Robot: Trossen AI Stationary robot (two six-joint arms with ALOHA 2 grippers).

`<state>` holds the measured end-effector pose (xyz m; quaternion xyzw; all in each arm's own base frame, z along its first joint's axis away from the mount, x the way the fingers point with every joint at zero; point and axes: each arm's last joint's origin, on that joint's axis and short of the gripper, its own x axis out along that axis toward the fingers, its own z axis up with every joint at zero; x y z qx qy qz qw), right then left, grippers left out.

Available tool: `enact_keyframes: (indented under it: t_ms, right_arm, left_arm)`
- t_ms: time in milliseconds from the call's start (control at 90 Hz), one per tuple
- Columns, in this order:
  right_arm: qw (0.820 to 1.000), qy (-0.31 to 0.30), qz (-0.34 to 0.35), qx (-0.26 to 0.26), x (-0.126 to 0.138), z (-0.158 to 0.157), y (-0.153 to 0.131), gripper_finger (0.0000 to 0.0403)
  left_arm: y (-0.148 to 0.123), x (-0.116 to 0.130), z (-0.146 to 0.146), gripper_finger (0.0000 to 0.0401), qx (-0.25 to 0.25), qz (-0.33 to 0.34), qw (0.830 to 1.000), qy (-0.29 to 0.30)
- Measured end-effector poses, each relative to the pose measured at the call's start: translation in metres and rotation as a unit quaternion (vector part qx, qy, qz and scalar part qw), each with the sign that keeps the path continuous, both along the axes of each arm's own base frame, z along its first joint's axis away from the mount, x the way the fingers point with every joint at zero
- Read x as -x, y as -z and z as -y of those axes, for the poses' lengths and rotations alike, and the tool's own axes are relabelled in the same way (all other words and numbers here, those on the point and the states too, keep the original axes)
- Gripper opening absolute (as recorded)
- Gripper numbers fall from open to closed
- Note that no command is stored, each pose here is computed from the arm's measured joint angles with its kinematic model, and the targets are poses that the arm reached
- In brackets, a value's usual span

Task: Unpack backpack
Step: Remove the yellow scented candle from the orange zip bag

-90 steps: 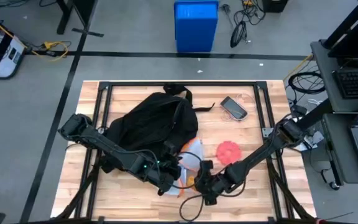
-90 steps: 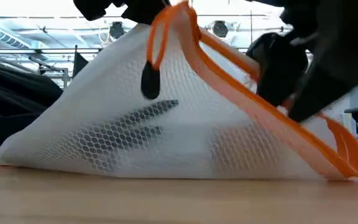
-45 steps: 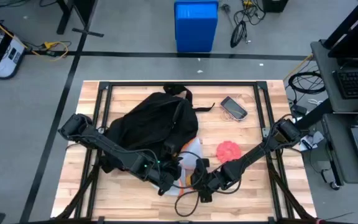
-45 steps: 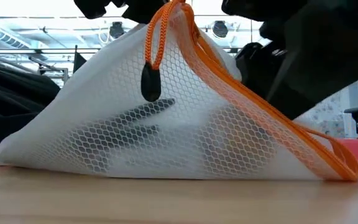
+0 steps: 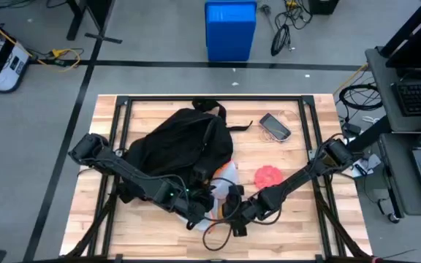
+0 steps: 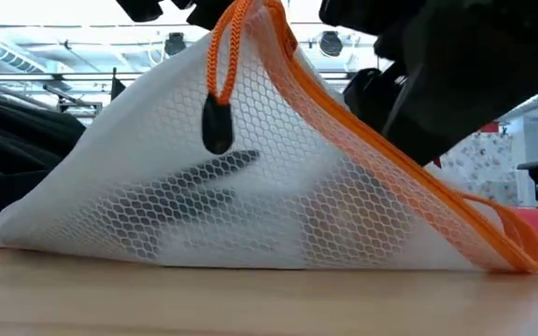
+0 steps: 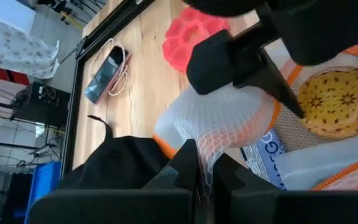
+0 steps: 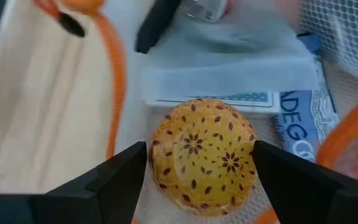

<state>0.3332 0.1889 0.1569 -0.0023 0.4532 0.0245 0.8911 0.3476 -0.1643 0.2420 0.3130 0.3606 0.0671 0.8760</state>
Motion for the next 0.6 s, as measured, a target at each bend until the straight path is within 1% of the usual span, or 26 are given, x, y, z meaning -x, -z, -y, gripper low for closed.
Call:
enact_keyframes:
  t_ms: [233, 411, 600]
  right_arm:
    - [1.000, -0.005, 0.001, -0.002, -0.0002, -0.0010, 0.0002, 0.0281]
    - [1.000, -0.020, -0.007, 0.013, 0.0034, -0.0034, 0.0007, 0.0281]
    - [1.000, -0.028, 0.011, 0.001, 0.0011, -0.0069, -0.0014, 0.0290]
  left_arm:
    - [-0.0001, -0.0009, -0.0013, 0.0000, 0.002, 0.001, 1.000, -0.001]
    - [0.0000, -0.0011, -0.0010, 0.0000, 0.008, -0.002, 1.000, 0.005]
    - [0.0000, -0.0012, -0.0011, 0.0000, 0.009, -0.002, 1.000, 0.005]
